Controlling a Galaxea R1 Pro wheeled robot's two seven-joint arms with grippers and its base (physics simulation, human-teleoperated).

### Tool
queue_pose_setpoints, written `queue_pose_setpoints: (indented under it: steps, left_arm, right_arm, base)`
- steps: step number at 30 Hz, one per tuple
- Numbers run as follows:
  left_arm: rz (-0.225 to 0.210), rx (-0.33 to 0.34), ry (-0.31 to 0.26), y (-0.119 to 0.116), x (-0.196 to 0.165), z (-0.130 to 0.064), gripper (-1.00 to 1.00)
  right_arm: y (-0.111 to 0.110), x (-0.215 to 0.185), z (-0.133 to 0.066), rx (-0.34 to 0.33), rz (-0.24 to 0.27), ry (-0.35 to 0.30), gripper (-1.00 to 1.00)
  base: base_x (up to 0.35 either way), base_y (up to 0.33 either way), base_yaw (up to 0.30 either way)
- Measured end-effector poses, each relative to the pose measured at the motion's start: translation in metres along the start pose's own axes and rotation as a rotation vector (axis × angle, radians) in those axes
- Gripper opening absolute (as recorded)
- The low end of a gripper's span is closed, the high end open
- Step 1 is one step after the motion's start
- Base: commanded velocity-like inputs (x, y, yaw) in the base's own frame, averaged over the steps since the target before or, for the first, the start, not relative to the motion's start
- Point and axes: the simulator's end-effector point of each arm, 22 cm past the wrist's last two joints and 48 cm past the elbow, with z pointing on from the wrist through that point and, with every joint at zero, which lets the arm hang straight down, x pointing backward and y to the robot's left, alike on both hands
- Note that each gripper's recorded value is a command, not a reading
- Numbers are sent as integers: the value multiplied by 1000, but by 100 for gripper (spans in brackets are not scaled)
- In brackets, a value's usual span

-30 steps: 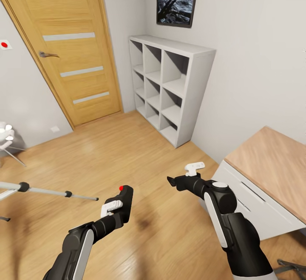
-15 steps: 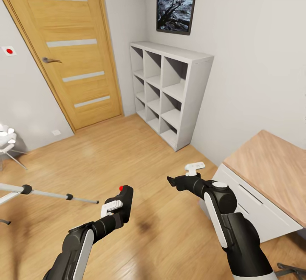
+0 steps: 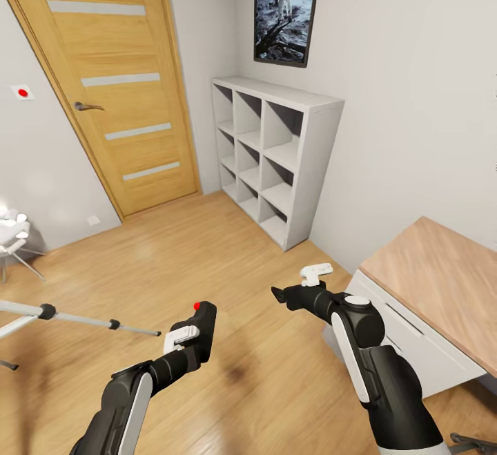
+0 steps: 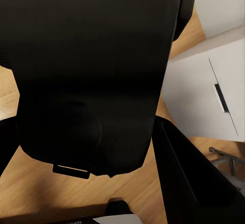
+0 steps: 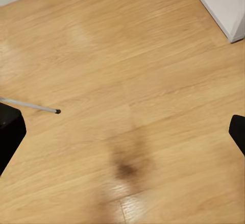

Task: Attach the digital camera to the camera tripod in the bedroom.

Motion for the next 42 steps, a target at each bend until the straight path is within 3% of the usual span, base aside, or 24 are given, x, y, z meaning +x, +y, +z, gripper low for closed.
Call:
queue_pose_setpoints:
  steps: [13, 42]
  left_arm:
    - [9, 6, -18, -9, -6, -15, -100]
    - [27, 20, -60, -20, -22, -28, -100]
  right_arm:
    - [6, -12, -17, 1, -7, -20, 100]
    - [11, -33, -34, 4, -25, -66, 100]
  base:
    - [0, 0, 0]
    - [0, 0, 0]
